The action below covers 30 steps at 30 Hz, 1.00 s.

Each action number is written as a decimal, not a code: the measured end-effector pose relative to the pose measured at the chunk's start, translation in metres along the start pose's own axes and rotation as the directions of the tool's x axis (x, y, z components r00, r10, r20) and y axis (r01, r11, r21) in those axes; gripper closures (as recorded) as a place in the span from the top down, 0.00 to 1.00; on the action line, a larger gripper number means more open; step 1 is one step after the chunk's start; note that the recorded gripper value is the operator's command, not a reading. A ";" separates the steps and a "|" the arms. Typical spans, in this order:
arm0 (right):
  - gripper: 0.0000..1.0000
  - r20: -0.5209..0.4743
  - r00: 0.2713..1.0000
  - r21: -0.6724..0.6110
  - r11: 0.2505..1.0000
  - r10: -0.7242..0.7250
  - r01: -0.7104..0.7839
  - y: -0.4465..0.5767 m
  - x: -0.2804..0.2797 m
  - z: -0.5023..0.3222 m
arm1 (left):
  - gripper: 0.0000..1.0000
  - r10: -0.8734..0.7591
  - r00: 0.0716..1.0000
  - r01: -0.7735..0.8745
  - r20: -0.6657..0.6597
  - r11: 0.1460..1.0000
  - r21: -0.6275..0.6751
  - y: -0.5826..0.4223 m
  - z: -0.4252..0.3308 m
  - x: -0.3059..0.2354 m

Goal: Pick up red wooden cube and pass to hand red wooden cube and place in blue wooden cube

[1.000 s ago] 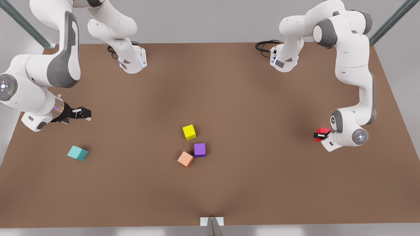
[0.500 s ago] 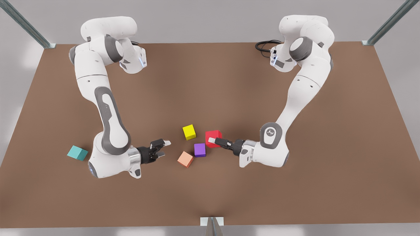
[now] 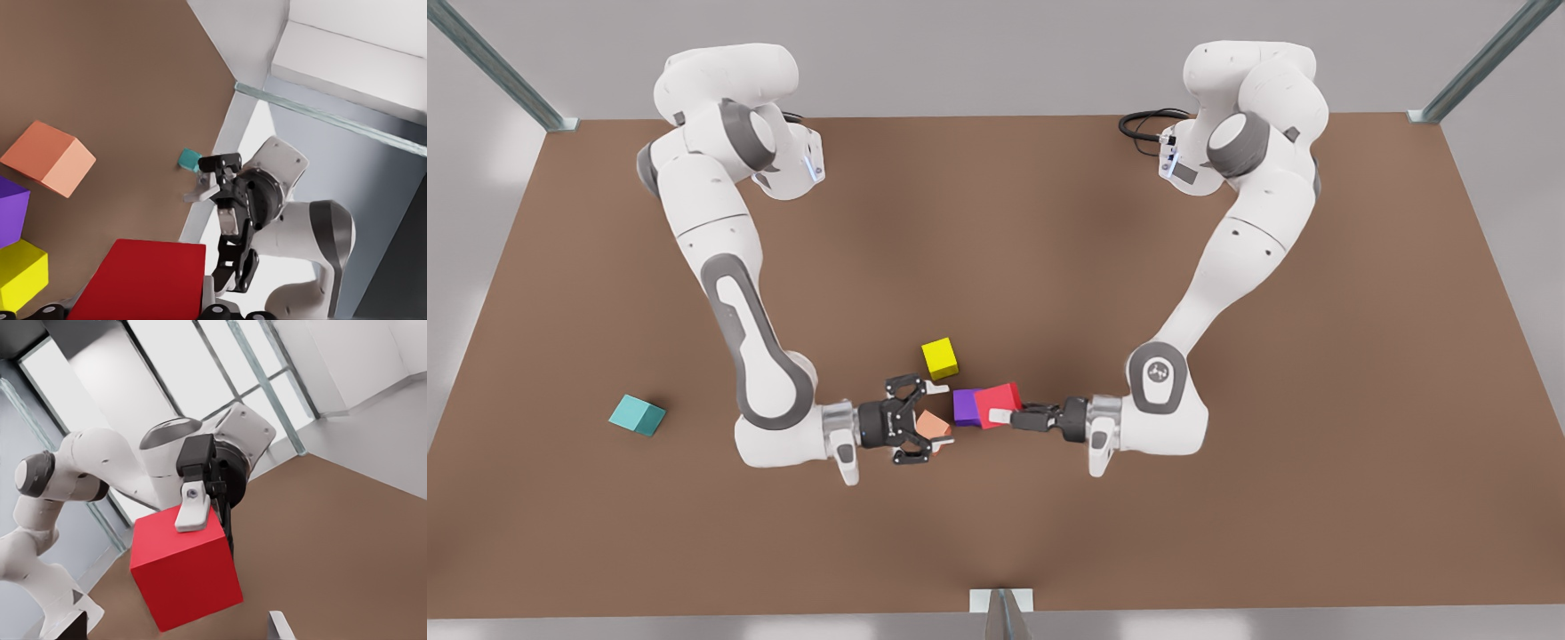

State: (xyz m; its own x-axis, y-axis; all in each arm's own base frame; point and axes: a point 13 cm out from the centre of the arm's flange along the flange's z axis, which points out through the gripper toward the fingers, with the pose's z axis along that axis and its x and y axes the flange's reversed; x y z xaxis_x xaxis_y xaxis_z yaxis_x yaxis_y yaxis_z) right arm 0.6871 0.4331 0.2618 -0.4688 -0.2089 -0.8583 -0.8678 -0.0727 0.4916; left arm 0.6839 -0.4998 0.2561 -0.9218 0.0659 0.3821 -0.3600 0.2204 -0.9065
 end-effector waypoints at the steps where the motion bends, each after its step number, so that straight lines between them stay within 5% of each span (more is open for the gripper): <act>1: 1.00 0.012 0.999 0.001 0.999 -0.033 0.033 0.000 0.000 0.002 | 0.63 -0.006 1.000 0.006 -0.006 1.000 0.011 -0.001 0.000 0.001; 15: 1.00 0.059 0.923 0.043 0.924 -0.381 0.379 -0.004 0.001 0.035 | 0.63 0.050 0.998 -0.049 -0.045 0.998 0.035 -0.003 0.008 0.012; 30: 1.00 0.073 0.849 0.040 0.852 -0.524 0.522 0.004 0.010 0.035 | 0.63 0.113 0.993 -0.111 -0.044 0.993 0.037 -0.002 0.008 0.012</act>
State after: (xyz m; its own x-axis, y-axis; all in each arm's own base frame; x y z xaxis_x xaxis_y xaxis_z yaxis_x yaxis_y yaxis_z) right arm 0.6733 0.4648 0.2505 0.0445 -0.0678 -0.9967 -0.9906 -0.1322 -0.0353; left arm 0.6724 -0.5074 0.2607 -0.9493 0.1327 0.2849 -0.2604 0.1751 -0.9495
